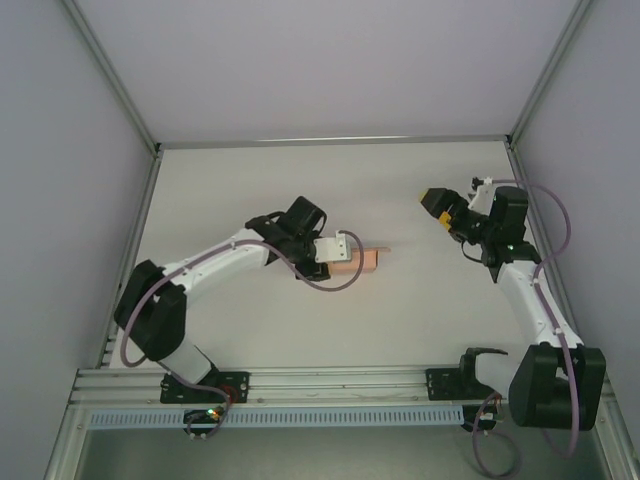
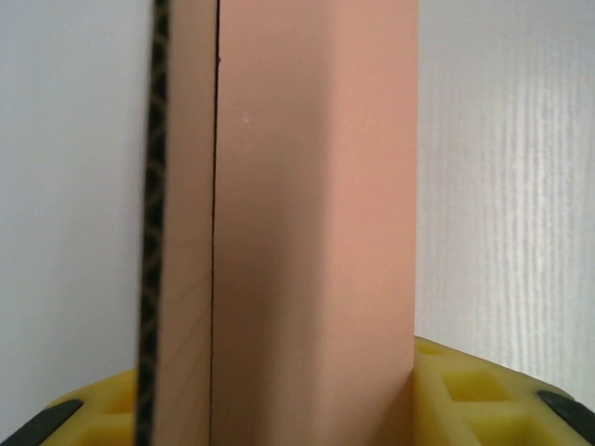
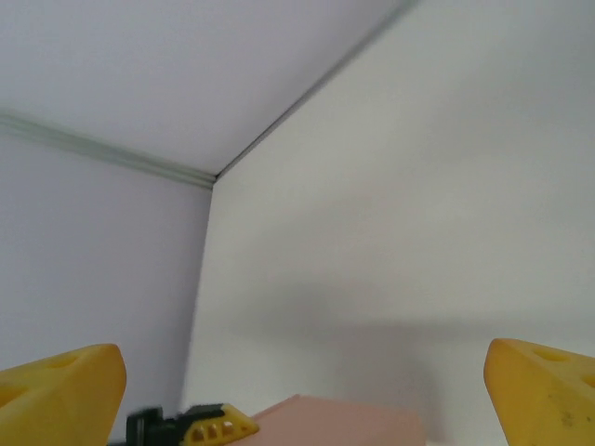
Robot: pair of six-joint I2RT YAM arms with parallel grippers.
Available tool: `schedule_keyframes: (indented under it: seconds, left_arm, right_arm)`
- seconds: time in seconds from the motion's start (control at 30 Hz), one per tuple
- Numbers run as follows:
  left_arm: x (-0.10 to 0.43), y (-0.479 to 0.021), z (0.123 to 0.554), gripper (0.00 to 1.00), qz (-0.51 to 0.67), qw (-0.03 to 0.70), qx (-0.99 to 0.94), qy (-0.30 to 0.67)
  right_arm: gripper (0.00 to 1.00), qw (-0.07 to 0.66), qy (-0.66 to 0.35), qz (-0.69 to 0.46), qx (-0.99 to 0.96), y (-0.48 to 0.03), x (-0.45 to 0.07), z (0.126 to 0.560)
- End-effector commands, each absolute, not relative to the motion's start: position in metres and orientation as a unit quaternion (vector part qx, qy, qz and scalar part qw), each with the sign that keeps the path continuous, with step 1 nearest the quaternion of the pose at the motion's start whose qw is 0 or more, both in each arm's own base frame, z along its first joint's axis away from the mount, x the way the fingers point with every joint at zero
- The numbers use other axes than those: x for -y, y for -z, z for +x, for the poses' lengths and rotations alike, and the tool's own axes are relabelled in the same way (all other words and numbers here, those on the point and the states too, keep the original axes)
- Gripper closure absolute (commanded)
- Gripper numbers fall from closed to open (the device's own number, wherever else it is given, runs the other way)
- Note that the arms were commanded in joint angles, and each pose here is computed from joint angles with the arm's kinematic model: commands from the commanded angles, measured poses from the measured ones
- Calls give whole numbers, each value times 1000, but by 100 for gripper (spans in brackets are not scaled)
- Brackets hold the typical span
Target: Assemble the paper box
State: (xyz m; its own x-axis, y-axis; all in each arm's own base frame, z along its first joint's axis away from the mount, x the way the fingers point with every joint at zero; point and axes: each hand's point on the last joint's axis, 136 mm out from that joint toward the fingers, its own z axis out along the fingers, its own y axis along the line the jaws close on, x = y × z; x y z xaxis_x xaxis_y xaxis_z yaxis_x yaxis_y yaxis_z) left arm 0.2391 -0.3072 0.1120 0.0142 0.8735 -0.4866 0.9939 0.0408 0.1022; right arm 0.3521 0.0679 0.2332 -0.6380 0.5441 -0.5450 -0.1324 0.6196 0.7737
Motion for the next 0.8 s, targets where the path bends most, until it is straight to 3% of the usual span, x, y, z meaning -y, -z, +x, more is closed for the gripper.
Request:
schedule_keyframes:
  seconds: [0.0, 0.2, 0.43, 0.5, 0.67, 0.77]
  left_arm:
    - [298, -107, 219, 65, 663, 142, -709, 196]
    - [301, -116, 225, 64, 644, 124, -716, 240]
    - [298, -112, 221, 64, 655, 105, -707, 245]
    - [297, -110, 219, 64, 656, 99, -706, 247]
    - [296, -108, 222, 64, 653, 102, -710, 242]
    - [297, -106, 225, 64, 649, 101, -714, 241]
  right_arm:
    - [0, 450, -395, -75, -797, -252, -100, 339]
    - [4, 363, -314, -276, -833, -213, -153, 294]
    - [22, 231, -197, -362, -881, -158, -168, 291]
    - [30, 194, -177, -373, -890, -141, -168, 293]
    - [62, 164, -175, -383, -892, -128, -171, 295]
    - [67, 164, -178, -387, -890, -126, -177, 293]
